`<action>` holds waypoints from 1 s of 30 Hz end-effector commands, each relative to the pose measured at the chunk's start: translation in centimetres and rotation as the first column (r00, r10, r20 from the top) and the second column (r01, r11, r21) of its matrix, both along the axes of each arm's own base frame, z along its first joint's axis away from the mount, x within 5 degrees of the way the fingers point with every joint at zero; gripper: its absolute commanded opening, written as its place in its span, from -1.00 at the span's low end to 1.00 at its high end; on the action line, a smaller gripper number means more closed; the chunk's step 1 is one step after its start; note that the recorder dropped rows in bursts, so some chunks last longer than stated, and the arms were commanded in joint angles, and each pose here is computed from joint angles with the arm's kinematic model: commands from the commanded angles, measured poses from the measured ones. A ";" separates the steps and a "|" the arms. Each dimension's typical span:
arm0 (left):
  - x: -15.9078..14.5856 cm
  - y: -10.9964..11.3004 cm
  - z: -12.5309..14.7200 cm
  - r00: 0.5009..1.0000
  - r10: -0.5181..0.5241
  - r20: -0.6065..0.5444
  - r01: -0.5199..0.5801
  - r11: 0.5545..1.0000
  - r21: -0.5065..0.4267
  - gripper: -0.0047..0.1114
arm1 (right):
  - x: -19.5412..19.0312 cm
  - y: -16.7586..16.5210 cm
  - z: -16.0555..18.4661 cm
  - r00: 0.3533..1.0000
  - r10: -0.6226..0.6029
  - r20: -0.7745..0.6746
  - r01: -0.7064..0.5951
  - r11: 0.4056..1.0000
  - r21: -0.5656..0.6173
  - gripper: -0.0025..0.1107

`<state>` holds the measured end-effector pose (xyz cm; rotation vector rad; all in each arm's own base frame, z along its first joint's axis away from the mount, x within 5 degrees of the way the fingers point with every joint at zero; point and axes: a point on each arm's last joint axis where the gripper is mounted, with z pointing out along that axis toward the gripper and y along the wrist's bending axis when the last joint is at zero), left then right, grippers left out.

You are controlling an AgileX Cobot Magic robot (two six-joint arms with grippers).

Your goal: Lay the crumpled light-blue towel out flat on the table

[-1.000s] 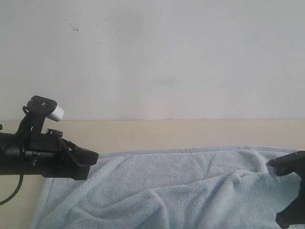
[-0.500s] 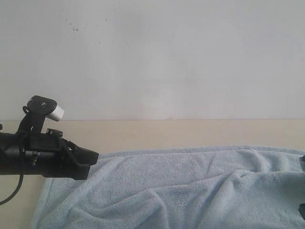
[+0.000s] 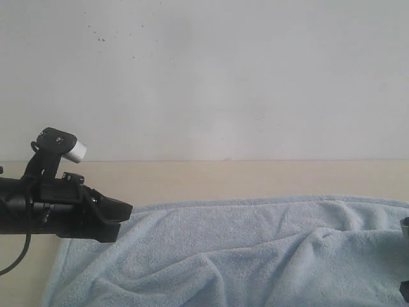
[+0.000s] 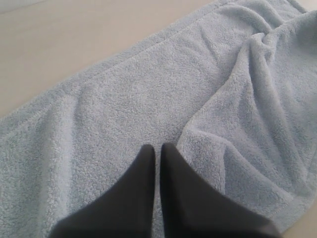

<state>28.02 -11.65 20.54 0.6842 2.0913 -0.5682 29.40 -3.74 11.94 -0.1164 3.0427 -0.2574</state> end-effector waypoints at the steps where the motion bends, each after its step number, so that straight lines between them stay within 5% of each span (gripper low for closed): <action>1: -0.1 0.0 0.2 1.000 -0.022 0.019 0.022 1.000 0.003 -0.85 | -1.1 -0.1 -0.5 0.997 -0.020 -0.077 0.020 1.000 -0.002 -0.96; 12: -0.1 -0.1 0.3 0.999 -0.027 0.029 0.026 1.000 0.007 -0.85 | -3.6 0.6 0.1 0.941 -0.030 -0.338 0.054 0.997 0.062 -0.96; 21: 0.1 -0.1 0.5 0.999 -0.027 0.036 0.026 1.000 0.005 -0.85 | -1.8 1.2 4.5 0.998 -0.036 0.049 0.030 0.990 0.135 -0.96; 30: 0.4 -0.2 0.5 0.999 -0.027 0.039 0.026 1.000 0.004 -0.85 | -0.5 1.1 2.5 0.995 -0.026 0.100 0.013 0.991 0.132 -0.96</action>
